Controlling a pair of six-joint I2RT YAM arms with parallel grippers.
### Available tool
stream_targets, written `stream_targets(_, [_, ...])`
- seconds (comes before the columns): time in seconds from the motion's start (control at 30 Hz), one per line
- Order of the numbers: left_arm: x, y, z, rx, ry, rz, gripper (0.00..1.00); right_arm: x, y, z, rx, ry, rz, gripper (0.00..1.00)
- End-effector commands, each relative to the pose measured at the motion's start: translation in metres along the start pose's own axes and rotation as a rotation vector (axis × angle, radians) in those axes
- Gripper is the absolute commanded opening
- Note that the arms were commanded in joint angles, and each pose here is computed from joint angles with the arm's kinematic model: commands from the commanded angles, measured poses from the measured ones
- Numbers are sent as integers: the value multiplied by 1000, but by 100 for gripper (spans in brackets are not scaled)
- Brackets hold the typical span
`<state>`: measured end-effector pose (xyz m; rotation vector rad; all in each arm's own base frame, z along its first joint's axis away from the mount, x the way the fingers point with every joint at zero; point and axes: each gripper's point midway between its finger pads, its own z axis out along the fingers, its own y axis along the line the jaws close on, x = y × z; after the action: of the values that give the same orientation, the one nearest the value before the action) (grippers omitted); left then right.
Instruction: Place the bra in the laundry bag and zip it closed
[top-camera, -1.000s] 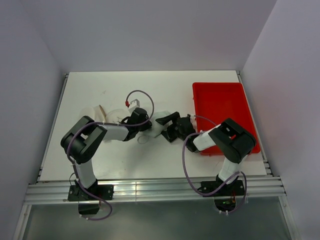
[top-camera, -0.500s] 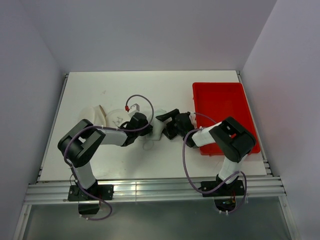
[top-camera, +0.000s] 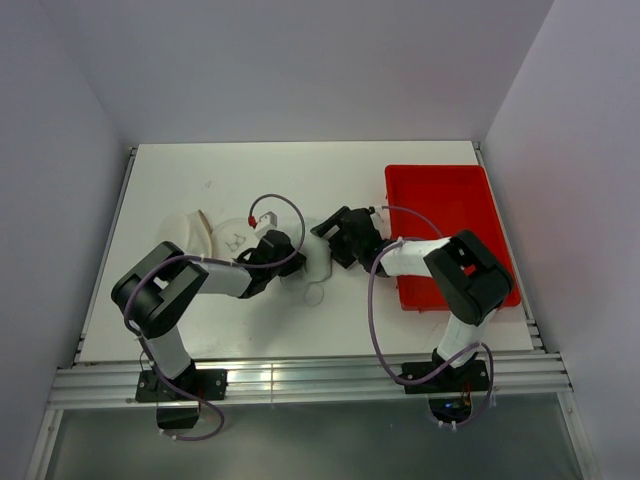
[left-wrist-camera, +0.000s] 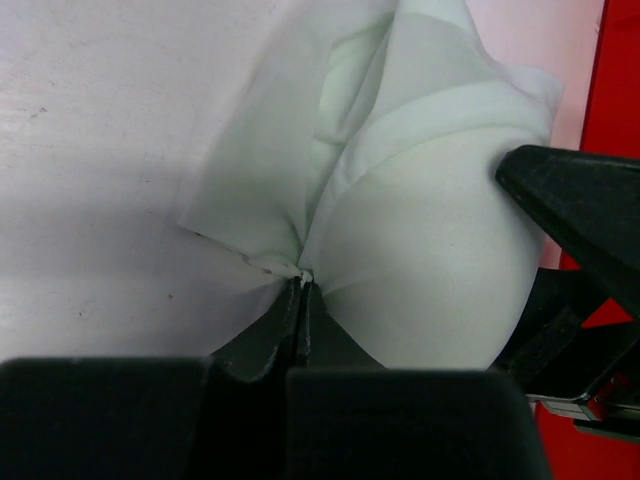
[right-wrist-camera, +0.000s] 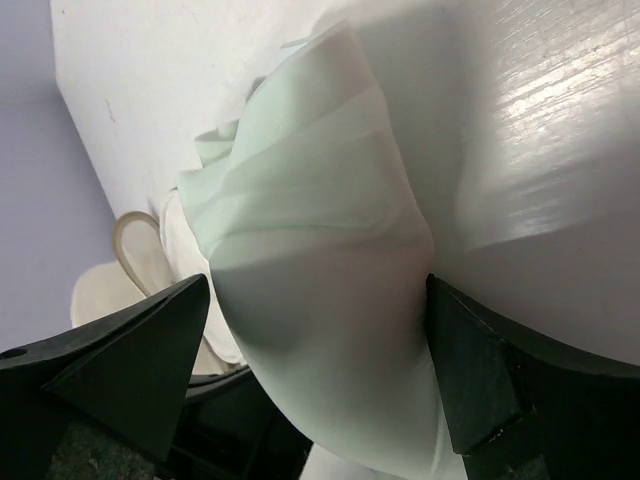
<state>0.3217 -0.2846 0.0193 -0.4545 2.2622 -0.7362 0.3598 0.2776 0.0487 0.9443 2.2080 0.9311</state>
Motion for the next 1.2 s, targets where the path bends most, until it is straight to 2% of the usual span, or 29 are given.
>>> stream_targets(0.0, [66,78,-18,-224,233,79,0,-3,23,-18,-63,-13,-63,94])
stream_targets(0.2, [68,81,-19,-225,235,76,0,10,47,-40,-149,37,-88,94])
stream_targets(0.43, [63,75,-24,-204,225,75,0,38,46,-62,-206,111,-104,93])
stream_targets(0.67, [60,67,-34,-158,216,50,0,67,46,-49,-233,203,-105,88])
stream_targets(0.87, [55,68,-40,-168,201,63,0,59,26,-37,-88,124,-145,81])
stream_targets(1.17, [56,74,-41,-185,196,49,0,39,-4,-52,-5,37,-151,77])
